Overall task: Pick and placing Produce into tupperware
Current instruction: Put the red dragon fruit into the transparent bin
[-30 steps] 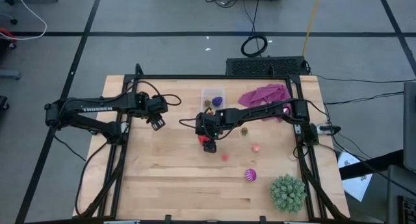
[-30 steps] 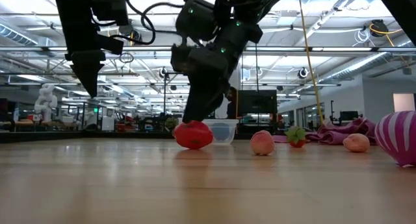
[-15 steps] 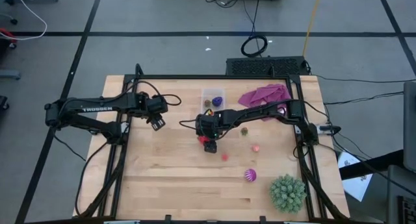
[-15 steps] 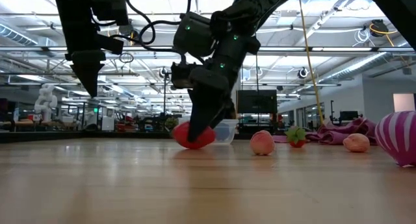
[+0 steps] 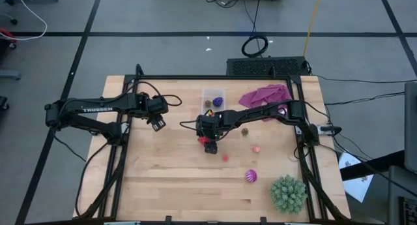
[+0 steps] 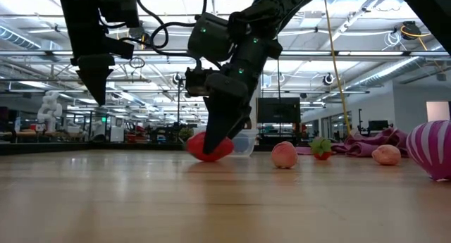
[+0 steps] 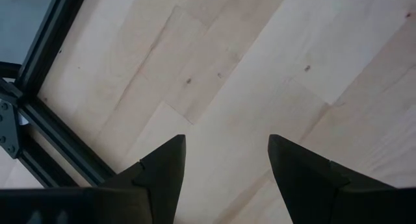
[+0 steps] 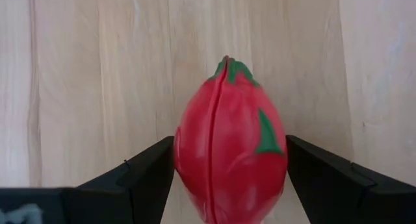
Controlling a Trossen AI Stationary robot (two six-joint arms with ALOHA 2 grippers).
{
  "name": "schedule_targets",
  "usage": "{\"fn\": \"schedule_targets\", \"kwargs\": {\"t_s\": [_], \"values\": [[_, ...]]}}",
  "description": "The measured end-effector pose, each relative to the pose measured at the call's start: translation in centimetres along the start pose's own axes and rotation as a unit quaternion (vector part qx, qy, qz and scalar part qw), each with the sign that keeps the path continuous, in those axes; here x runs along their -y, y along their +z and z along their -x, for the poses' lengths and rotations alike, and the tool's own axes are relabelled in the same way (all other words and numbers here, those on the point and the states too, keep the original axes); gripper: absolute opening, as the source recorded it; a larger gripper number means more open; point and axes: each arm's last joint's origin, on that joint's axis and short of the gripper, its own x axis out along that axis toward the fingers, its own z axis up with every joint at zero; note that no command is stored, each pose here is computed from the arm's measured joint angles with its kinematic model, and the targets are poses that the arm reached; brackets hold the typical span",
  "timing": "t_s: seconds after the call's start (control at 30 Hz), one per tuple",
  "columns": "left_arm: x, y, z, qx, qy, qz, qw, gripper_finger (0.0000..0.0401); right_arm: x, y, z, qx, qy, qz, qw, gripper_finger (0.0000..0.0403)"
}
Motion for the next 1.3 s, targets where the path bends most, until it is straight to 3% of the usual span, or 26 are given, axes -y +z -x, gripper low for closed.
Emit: {"fn": "schedule_targets", "kwargs": {"t_s": [0.23, 0.6, 1.0, 1.3], "values": [[0.0, 0.0, 0.0, 0.0, -0.001, 0.0, 1.0, 0.0225, 0.0, 0.0, 0.0, 0.0, 0.0, 0.0, 1.0, 0.027], [0.0, 0.0, 0.0, 0.0, -0.001, 0.0, 1.0, 0.0225, 0.0, 0.0, 0.0, 0.0, 0.0, -0.007, 1.0, 0.0218], [0.0, 0.0, 0.0, 0.0, -0.001, 0.002, 1.0, 0.0225, -0.1, 0.1, 0.5, 0.003, 0.001, -0.012, 1.0, 0.0221], [0.0, 0.0, 0.0, -0.001, -0.003, 0.003, 1.0, 0.0225, -0.8, 1.1, 4.2, 0.05, 0.005, 0.001, 0.999, 0.0232]]}}
